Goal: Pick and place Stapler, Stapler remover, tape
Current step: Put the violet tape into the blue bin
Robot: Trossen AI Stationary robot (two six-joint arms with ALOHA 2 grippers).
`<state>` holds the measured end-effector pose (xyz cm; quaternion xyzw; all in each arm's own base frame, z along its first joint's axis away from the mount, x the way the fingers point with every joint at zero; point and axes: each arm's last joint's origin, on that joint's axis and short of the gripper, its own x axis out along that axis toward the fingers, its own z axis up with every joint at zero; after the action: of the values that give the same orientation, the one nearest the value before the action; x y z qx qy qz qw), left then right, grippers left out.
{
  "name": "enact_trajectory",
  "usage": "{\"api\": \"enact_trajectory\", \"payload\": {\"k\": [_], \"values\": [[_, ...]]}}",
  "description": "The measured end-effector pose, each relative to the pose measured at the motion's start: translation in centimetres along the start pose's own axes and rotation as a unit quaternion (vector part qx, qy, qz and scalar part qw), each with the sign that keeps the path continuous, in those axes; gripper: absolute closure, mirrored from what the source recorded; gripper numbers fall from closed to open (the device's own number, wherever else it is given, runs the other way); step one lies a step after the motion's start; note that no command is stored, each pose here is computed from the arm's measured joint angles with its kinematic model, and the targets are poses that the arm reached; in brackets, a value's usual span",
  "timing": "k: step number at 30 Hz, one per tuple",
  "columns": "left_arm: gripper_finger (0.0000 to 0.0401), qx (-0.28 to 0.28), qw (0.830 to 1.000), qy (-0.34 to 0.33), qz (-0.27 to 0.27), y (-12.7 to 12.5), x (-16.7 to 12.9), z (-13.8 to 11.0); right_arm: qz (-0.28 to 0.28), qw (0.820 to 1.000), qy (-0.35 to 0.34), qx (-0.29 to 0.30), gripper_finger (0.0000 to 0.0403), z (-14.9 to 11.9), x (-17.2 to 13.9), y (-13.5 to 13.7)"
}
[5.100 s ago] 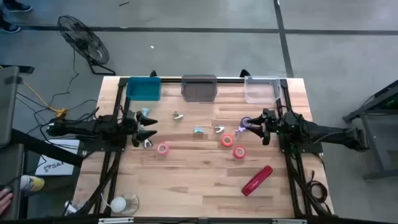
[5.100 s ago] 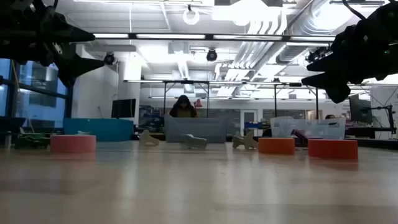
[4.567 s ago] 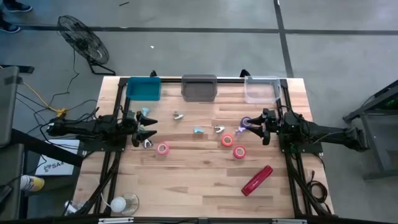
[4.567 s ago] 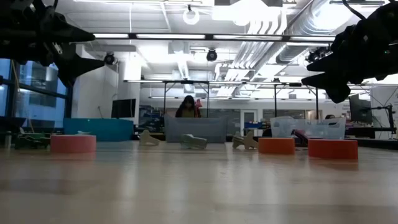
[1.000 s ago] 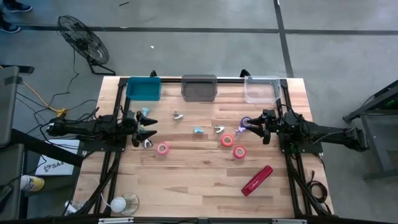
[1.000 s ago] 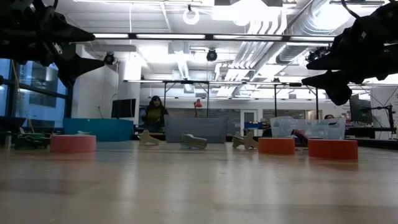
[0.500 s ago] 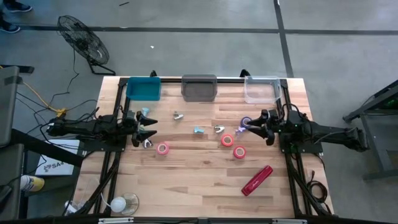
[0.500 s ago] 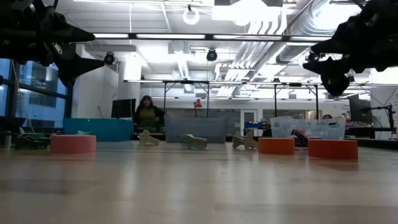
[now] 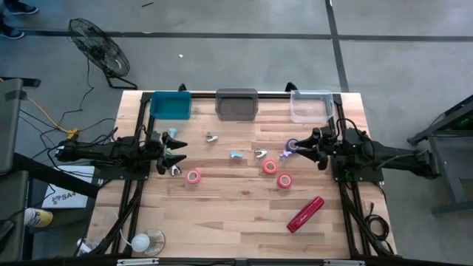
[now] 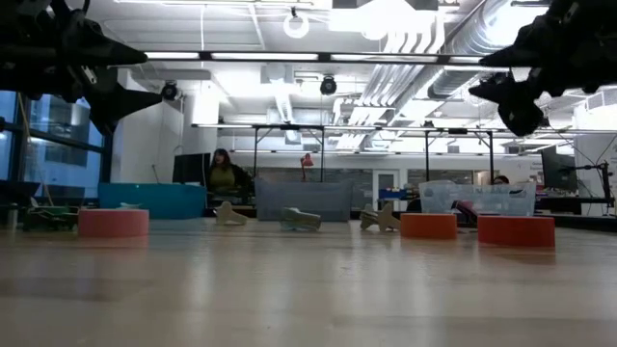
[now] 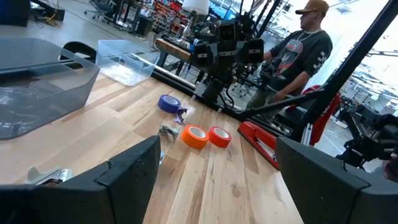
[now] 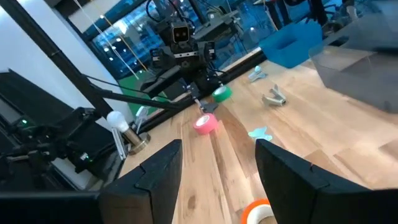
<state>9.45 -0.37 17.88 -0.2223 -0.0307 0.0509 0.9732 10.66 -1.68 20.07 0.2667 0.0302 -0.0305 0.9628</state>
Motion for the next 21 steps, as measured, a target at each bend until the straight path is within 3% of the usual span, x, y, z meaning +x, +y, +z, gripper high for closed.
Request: {"api": "enact_trajectory", "payload": {"k": [6,11,17,21], "values": [[0.0089,0.0,1.0,0.0,0.0,0.0,0.0,0.0,-0.103,0.994,0.038,-0.026,0.0208,2.7,-0.2,1.1],[0.0089,0.0,1.0,0.0,0.0,0.0,0.0,0.0,-0.209,0.973,0.095,-0.026,0.0208,4.8,-0.4,1.9],[0.0089,0.0,1.0,0.0,0.0,0.0,0.0,0.0,-0.316,0.939,0.136,0.028,0.0208,6.5,-0.4,2.2],[0.0089,0.0,1.0,0.0,0.0,0.0,0.0,0.0,-0.342,0.925,0.158,0.055,0.0208,7.3,0.1,2.1]]}}
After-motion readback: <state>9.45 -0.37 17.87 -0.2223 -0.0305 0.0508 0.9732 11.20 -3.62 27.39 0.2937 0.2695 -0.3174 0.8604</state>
